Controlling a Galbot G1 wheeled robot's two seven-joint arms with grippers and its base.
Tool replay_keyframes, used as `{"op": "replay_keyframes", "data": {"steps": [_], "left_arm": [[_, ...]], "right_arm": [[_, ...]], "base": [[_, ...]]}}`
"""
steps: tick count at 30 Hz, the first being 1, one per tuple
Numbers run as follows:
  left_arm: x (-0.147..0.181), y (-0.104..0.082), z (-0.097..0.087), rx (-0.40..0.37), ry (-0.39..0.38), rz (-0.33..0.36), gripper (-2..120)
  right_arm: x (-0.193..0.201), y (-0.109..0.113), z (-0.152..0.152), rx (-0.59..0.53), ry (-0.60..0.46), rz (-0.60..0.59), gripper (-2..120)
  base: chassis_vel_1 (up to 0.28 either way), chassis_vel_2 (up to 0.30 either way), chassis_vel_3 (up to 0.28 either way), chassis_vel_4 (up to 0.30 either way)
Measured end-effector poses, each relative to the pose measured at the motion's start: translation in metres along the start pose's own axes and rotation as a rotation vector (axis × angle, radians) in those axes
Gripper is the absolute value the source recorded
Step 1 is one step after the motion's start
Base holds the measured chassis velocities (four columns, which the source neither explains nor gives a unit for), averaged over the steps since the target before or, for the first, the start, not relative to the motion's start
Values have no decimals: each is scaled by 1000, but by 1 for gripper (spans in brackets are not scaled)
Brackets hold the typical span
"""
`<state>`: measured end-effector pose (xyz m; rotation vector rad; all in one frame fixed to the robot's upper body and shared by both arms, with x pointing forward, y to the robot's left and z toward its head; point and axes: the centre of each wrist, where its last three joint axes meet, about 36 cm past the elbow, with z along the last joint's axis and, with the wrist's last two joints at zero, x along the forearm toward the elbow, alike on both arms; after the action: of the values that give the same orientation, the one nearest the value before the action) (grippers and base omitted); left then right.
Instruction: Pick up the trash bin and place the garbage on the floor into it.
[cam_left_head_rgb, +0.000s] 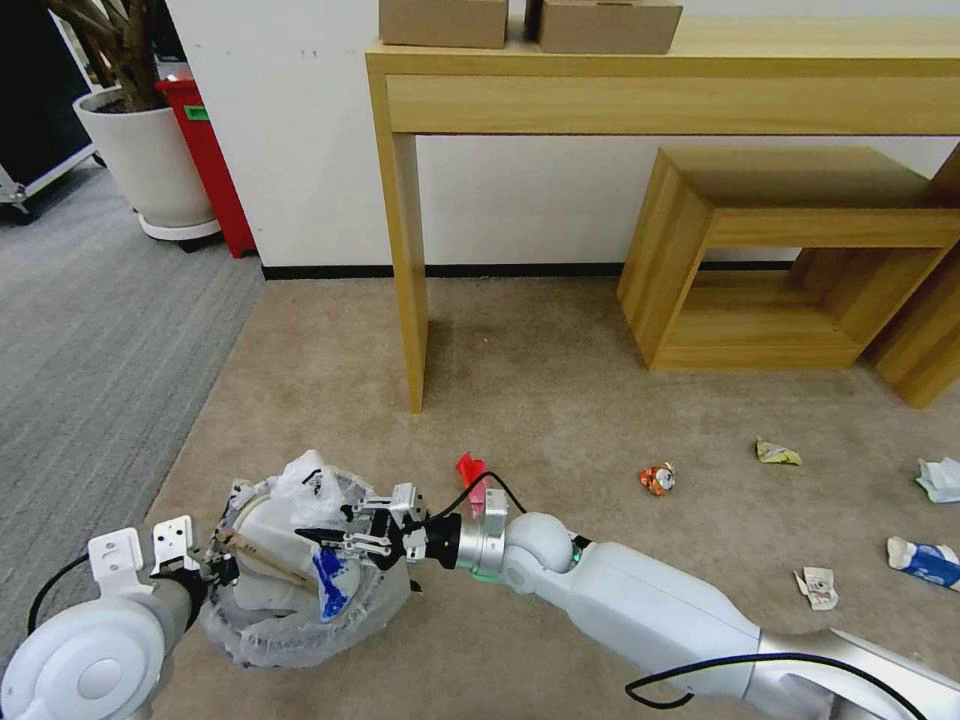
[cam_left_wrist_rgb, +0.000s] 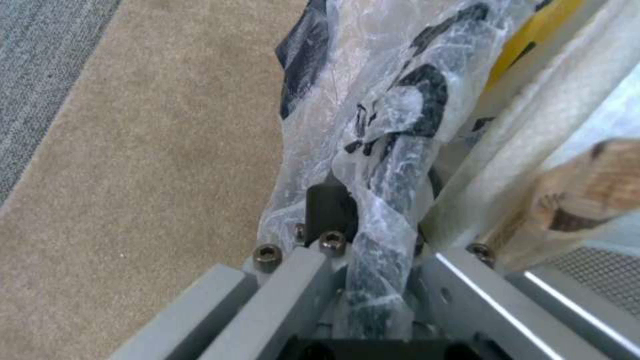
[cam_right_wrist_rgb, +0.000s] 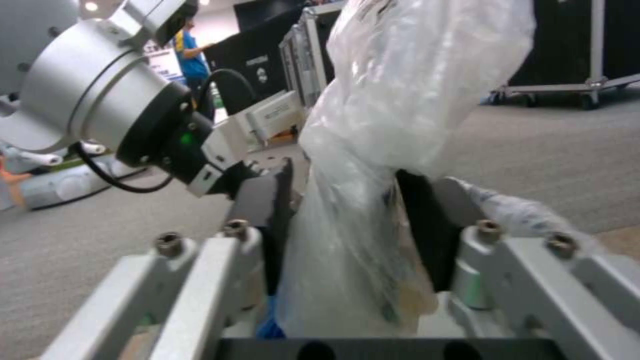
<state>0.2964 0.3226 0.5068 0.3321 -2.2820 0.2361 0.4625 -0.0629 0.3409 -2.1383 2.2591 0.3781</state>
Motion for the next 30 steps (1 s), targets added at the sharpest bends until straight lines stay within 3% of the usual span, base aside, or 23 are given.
{"op": "replay_keyframes", "data": {"steps": [4,6,7,13,20,26,30], "left_arm": [[2,-1,1,0,-1,1,0],[3,-1,2,0,-1,1,0],[3,-1,2,2,0,1,0],[6,0,1,3,-3,-2,0],[8,0,0,4,-1,-1,0],[8,-2,-3,10,20,6,0],[8,-3,-9,20,37,22,0]], "right_arm": [[3,-1,-2,3,2,17,67],[3,-1,-2,3,3,18,68],[3,-1,-3,6,3,22,76],[4,-3,-10,16,-6,44,96],[9,-15,-49,49,-95,139,100],[50,-34,-101,120,-180,276,100],[76,-31,-115,148,-191,361,100]], "base": [[0,0,0,0],[0,0,0,0],[0,0,0,0],[0,0,0,0],[0,0,0,0],[0,0,0,0],[0,0,0,0]]}}
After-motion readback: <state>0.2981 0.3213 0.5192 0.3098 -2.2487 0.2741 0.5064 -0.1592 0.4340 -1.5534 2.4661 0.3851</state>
